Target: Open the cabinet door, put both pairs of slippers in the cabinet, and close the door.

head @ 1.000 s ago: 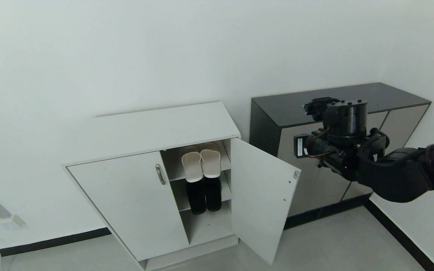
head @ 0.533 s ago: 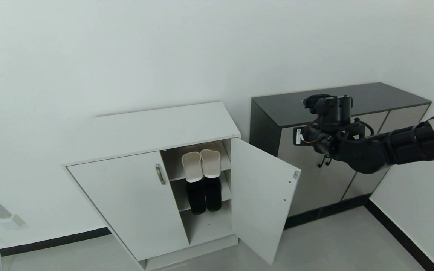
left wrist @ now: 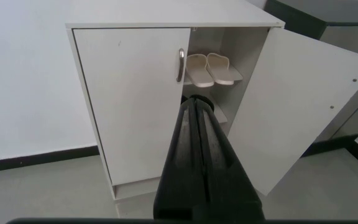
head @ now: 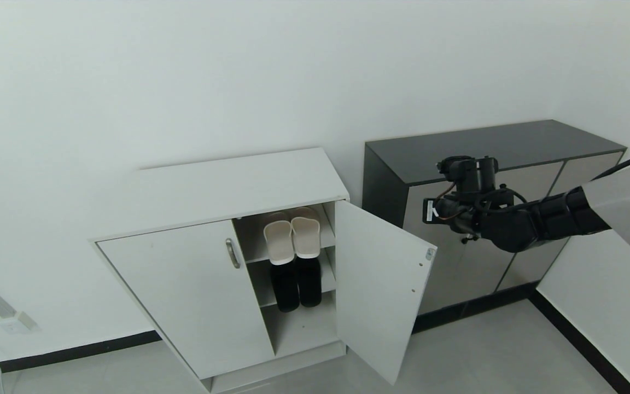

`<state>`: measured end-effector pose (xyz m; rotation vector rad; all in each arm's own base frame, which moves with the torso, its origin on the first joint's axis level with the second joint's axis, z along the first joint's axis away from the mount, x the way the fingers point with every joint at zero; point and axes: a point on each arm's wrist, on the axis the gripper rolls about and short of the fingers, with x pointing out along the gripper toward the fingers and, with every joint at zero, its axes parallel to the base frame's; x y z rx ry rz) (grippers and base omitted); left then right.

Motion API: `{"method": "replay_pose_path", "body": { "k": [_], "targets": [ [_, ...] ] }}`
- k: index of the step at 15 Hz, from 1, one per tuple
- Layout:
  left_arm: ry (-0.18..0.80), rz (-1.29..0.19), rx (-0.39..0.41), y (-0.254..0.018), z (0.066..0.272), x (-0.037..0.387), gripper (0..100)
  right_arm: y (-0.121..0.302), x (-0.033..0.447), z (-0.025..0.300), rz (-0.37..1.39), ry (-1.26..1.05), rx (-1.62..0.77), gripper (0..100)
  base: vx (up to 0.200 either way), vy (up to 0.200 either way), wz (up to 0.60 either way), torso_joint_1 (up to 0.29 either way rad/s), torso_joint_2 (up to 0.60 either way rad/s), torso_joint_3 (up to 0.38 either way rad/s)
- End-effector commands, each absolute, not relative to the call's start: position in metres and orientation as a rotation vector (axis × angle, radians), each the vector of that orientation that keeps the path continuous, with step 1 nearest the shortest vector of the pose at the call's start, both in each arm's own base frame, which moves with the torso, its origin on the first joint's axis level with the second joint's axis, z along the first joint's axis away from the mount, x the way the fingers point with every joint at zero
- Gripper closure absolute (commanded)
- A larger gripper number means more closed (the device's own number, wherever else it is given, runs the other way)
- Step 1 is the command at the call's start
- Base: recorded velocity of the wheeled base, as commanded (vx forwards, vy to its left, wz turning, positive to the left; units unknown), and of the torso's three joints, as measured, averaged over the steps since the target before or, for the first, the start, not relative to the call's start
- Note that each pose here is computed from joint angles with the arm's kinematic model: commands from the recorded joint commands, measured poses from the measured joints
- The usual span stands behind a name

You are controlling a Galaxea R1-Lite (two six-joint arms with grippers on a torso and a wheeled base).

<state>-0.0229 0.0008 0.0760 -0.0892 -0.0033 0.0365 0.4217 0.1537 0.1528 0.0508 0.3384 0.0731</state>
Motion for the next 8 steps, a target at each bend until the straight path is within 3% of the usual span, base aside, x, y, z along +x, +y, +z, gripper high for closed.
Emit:
{"method": "replay_pose_path", "body": {
  "k": [1, 8],
  "targets": [
    [-0.003, 0.037, -0.089, 0.001, 0.076, -0.023, 100, 0.156, 0.420, 0.147, 0.094, 0.359, 0.062, 100, 0.000, 0.000, 0.00, 0.000, 0.00, 0.000],
    [-0.003, 0.037, -0.089, 0.001, 0.076, -0.023, 100, 0.166, 0.414, 0.129, 0.166, 0.420, 0.071, 100, 0.000, 0.000, 0.00, 0.000, 0.00, 0.000]
  ]
}}
